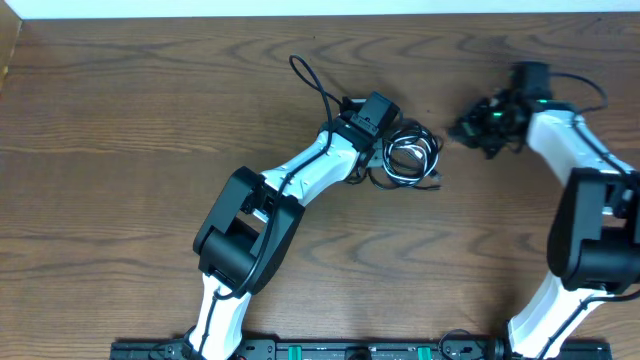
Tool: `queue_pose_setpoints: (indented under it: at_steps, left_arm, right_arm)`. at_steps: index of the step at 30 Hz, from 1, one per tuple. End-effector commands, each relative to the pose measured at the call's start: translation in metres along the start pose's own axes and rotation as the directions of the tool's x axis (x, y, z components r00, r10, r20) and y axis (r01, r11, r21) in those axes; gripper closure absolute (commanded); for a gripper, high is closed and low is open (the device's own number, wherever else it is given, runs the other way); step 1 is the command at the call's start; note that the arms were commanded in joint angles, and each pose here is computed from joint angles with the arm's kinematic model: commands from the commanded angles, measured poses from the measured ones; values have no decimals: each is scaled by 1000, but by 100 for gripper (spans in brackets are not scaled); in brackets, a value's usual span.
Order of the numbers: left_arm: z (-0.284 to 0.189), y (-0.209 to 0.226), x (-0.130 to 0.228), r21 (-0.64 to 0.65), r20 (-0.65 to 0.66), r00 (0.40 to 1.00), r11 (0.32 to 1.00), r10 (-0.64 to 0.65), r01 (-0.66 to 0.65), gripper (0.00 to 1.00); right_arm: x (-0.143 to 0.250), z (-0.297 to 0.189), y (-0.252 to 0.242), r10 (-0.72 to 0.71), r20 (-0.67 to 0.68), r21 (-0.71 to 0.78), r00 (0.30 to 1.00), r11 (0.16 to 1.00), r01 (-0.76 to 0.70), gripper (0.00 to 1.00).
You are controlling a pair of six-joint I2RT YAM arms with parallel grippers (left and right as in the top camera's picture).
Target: Untangle cables
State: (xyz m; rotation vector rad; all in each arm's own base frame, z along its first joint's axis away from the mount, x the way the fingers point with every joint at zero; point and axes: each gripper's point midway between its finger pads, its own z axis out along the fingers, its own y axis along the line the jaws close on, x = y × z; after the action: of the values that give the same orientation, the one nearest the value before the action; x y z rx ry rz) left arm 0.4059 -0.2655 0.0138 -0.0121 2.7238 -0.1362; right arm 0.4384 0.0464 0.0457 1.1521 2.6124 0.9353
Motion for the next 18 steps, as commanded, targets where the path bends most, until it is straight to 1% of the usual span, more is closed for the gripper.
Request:
queue_pose_setpoints:
  at_steps: [1,5,6,8,9,10,11,12,14,16,18]
  left_arm:
    - [-7,9,-9,-32,31,1000,999,1,0,93]
    - [-7,9,-9,-32,31,1000,999,1,0,92]
    - [-7,9,-9,-32,31,1000,999,1,0,92]
    - [-7,9,-9,-32,31,1000,999,1,0,93]
    - [-7,9,-9,-32,31,1000,999,1,0,93]
    - [-7,9,-9,-32,31,1000,999,1,0,93]
    - [-7,9,-9,-32,31,1000,999,1,0,93]
    - [-7,9,-9,-32,32,999,1000,1,0,93]
    - [-7,9,-9,-30,34,999,1000,1,0,93]
    - [-7,9,-9,-30,34,999,1000,1,0,93]
    - [-7,9,-9,-31,34,999,1000,1,0,92]
  right_arm:
    - [-20,-25,-1,-14,49,-34,999,999,15,99]
    - [-30,-32,-8,6,68,-37,998,999,-3,99]
    - [-29,-32,-8,10,59,-40,998,999,-7,96]
    - [-17,-31,-1,7,5,-73,1000,997,-6,84]
    - [-11,-30,3,-11,-22,-94,1000,996,9,75]
    - [1,-28,13,-59,-64,-132,996,990,50,60]
    - [5,-27,17,-76,-79,-149,994,987,64,47]
    - [13,-25,23,-90,-103,-167,991,983,72,43]
    - [30,-21,34,-119,-153,-201,981,976,87,44]
    - [45,-16,39,-140,-191,-202,972,974,100,44]
    - [63,-8,44,-170,-222,-191,960,973,128,41]
